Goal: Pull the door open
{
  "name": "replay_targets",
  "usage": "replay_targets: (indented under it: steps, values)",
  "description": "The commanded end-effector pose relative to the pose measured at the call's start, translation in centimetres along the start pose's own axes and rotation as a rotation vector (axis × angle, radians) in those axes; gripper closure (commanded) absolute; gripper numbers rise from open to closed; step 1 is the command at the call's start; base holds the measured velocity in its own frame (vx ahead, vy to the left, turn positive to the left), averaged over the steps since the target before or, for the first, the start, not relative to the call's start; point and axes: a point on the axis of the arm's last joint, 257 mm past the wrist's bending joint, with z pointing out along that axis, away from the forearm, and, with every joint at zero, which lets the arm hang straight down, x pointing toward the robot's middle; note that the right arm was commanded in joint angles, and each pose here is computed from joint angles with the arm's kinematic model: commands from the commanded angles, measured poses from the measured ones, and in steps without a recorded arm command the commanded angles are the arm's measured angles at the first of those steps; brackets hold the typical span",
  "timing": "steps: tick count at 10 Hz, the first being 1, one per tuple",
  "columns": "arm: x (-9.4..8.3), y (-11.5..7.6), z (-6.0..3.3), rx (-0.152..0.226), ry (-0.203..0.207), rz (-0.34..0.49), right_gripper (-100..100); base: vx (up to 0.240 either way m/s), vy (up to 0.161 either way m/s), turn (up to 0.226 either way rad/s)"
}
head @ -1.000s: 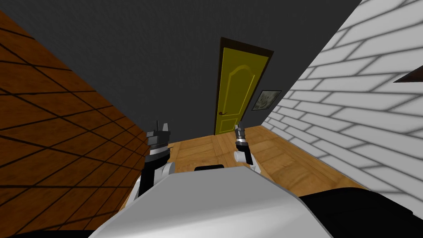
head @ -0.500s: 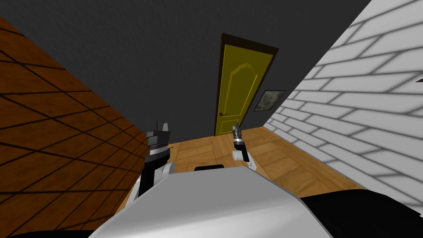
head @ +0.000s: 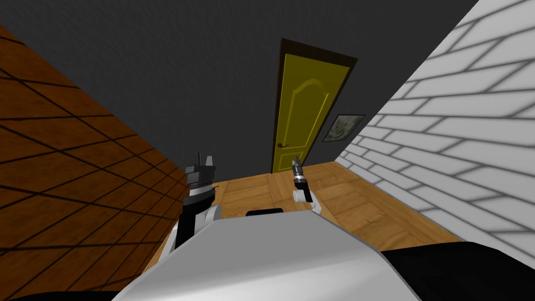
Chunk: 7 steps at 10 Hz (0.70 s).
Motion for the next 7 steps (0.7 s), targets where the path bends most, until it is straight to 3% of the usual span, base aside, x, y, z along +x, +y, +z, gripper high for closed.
replay_targets:
  steps: [1,7]
  values:
    - [0.2,-1.3,0.15,0.019,0.010,0.006,-100,0.050,-0.035,0.023]
    - [1.4,-6.0,0.45,0.084,0.048,0.029,-100,0.076,-0.044,0.035]
